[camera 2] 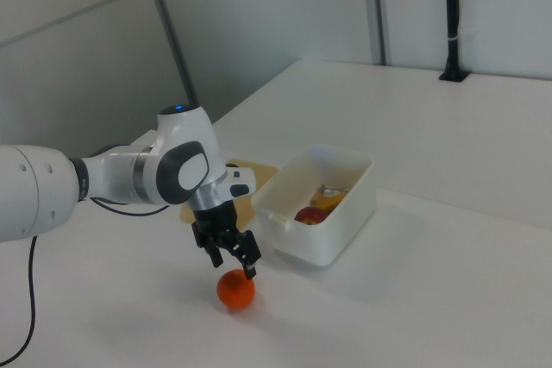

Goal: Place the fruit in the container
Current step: 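Move the gripper to the orange tangerine and grasp it, then lift the tangerine and carry it over the white container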

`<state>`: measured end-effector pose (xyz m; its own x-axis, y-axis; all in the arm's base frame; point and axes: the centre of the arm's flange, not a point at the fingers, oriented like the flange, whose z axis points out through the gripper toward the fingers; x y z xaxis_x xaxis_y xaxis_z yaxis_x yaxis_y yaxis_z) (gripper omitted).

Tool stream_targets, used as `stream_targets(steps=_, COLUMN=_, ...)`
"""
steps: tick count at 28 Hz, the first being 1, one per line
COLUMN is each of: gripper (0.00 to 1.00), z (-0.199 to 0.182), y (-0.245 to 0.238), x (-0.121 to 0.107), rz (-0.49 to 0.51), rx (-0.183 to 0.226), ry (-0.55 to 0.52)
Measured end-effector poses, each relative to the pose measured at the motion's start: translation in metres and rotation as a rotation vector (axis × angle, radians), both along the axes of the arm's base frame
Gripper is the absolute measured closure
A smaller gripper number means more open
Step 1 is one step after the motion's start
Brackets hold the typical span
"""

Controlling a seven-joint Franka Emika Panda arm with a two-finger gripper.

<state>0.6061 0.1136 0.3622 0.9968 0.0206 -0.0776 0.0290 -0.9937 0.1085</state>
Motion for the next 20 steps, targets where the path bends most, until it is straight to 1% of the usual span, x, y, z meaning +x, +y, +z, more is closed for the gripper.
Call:
stream_targets(steps=3, gripper=0.0, z=-0.011, y=0.006, x=-0.002, rz=0.012, rx=-0.001, ry=0.02)
stream_targets(steps=10, gripper=0.01, z=-0.037, y=0.006, x=-0.005, rz=0.03, rx=-0.026, ry=0.06)
stream_targets(steps=12, gripper=0.05, z=-0.039, y=0.006, x=-0.006, rz=0.032, rx=-0.03, ry=0.064)
stream_targets(steps=16, gripper=0.19, z=-0.036, y=0.005, x=-0.005, rz=0.031, rx=-0.03, ry=0.059)
stream_targets(steps=20, gripper=0.19, z=-0.025, y=0.003, x=-0.002, rz=0.027, rx=-0.028, ry=0.037)
